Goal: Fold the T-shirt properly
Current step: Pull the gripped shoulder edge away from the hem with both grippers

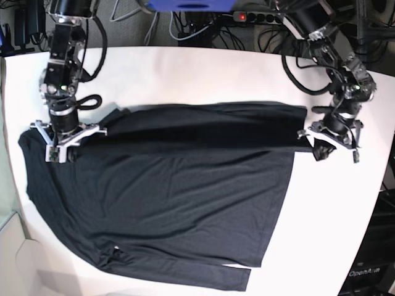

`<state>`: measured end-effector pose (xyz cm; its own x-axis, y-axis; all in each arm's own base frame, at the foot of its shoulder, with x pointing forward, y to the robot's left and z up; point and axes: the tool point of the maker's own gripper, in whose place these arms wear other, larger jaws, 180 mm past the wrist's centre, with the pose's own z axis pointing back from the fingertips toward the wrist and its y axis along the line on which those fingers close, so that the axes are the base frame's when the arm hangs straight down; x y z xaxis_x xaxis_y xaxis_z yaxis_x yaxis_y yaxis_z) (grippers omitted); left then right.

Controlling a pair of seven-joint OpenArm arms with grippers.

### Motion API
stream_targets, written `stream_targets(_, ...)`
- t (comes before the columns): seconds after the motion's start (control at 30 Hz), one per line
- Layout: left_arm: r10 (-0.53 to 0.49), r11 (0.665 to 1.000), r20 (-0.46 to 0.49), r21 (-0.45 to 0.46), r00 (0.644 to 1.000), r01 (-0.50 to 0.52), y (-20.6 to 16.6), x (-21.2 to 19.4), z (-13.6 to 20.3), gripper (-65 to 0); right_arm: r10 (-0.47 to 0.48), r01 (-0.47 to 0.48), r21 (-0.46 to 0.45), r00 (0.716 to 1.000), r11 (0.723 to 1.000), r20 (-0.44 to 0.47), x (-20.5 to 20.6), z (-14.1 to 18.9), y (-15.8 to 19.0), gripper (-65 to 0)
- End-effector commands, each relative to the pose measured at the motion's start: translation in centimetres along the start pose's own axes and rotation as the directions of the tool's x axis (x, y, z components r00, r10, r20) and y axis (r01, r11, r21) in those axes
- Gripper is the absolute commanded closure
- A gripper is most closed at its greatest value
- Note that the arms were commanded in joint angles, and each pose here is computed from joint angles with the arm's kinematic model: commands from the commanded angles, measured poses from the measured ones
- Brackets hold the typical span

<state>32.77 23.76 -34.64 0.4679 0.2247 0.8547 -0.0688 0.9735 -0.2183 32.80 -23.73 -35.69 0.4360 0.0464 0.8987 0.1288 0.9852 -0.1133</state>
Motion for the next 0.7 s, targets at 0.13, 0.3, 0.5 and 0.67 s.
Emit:
stream_targets(0.13,0.015,1.000,0.072,-0.025,0.997,-0.013,-0.3,2.7,-1.2,0.0,-0.007,0.008,-0.011,0.999,1.000,0.036,1.3,-1.4,-0.5,0.0)
stream_targets(0.3,0.035,0.999,0.070,-0.039,0.997,-0.032,-0.6,2.7,-2.0,0.0,-0.007,0.007,-0.011,1.000,1.000,0.019,0.8,-2.0,-0.7,0.0)
stream_targets(0.5,0.070,0.996,0.031,-0.053,0.997,-0.068,-0.7,1.3,-3.0,0.0,0.006,-0.007,0.020,1.000,1.000,0.010,0.5,-2.1,0.5,0.0)
stream_targets(0.67,0.071,0.996,0.031,-0.048,0.997,-0.069,-0.5,1.2,-2.8,-16.6,0.007,-0.007,0.020,1.000,1.000,0.007,0.4,-2.1,0.5,-5.0)
